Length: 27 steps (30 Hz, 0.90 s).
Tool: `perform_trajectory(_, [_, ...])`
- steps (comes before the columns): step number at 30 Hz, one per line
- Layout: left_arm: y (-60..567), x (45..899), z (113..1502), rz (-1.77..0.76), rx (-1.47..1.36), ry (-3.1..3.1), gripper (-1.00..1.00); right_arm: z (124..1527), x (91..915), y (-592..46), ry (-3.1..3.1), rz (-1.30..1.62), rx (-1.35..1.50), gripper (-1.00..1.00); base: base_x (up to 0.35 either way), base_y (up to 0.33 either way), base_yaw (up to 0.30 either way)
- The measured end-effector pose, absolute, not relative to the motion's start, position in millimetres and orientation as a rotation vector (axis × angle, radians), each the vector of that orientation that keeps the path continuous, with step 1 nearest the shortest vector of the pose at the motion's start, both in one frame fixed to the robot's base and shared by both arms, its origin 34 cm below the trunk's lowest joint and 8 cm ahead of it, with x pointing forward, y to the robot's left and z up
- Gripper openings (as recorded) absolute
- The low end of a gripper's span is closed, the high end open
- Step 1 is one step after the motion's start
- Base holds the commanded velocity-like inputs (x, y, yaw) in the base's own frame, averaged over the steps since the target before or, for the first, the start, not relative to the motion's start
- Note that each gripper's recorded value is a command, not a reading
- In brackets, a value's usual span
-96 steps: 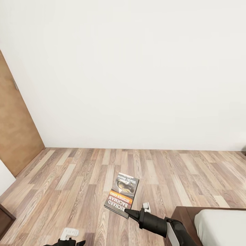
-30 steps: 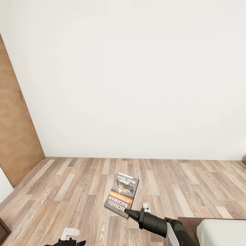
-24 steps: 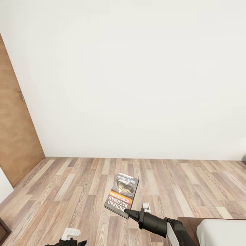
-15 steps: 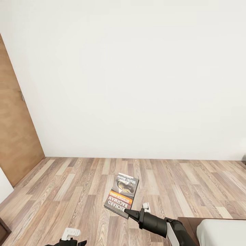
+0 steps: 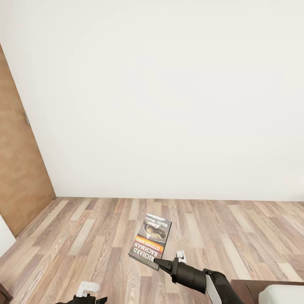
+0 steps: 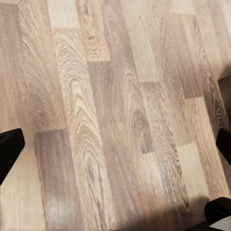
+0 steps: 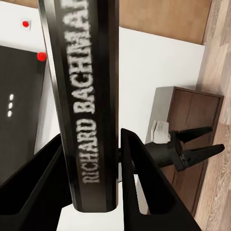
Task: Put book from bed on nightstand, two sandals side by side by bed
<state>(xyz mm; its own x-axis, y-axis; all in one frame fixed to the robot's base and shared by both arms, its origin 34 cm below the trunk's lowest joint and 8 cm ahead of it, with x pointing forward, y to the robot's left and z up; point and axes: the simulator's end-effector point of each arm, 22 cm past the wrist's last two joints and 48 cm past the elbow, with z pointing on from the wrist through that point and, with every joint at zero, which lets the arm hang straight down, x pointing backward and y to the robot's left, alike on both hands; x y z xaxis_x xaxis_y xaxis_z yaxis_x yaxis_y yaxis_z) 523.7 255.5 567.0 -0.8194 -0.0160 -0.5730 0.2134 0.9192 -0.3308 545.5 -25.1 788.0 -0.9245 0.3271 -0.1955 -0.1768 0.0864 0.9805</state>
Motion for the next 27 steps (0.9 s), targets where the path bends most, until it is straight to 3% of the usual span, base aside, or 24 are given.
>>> perform_trajectory(6, [256,524,567,-0.516,0.141,2.484,1.00,788,545,-25,2.007,1.897,0.148,-1.00,0.250,0.051,0.000])
perform_trajectory(14, [257,524,567,-0.515,0.136,2.481,1.00,775,537,-21,2.018,1.898,0.161,-1.00,0.075,0.003,0.000])
perform_trajectory(27, [257,527,569,-0.519,0.107,2.469,1.00,769,534,-19,1.997,1.869,0.137,-1.00,0.309,0.000,0.000])
